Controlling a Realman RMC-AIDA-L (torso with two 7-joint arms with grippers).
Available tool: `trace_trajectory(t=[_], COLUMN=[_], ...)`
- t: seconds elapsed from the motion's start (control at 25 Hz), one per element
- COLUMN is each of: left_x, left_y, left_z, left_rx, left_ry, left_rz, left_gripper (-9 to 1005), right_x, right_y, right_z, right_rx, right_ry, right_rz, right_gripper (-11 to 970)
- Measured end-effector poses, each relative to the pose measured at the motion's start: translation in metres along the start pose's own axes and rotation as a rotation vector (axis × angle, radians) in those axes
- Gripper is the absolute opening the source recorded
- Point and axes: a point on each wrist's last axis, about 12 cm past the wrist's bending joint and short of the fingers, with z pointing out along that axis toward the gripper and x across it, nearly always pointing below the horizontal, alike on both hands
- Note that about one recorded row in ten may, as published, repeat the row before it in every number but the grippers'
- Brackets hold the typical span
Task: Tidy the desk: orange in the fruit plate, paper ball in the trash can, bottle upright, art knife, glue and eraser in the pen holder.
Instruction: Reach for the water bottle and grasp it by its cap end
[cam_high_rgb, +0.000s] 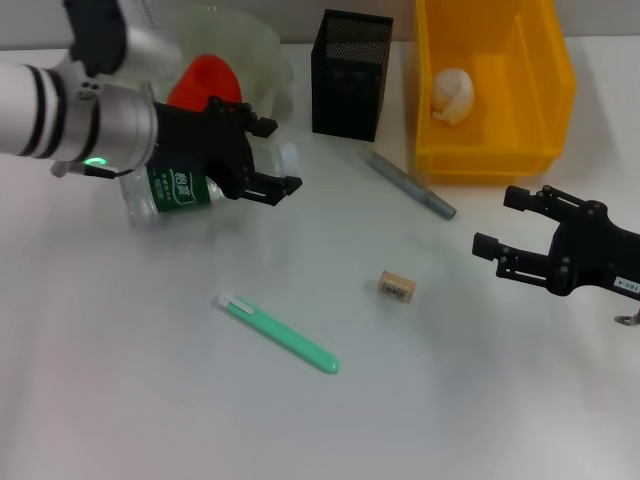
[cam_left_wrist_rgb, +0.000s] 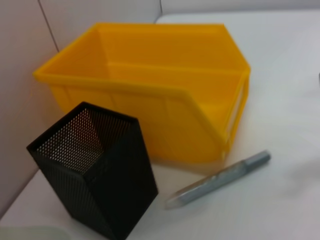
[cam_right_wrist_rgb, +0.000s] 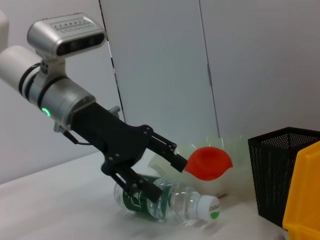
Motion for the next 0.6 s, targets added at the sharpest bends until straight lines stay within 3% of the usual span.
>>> trace_trajectory(t=[0.6], left_x=[-0.009], left_y=[0.002], left_z=[0.021], left_rx=[-0.101], left_ry=[0.217], left_rz=[0.214], left_gripper=[810], right_x=[0.000], right_y=[-0.001], right_z=[-0.002], right_rx=[0.002], right_ry=[0.003], right_rz=[0.013], right_gripper=[827])
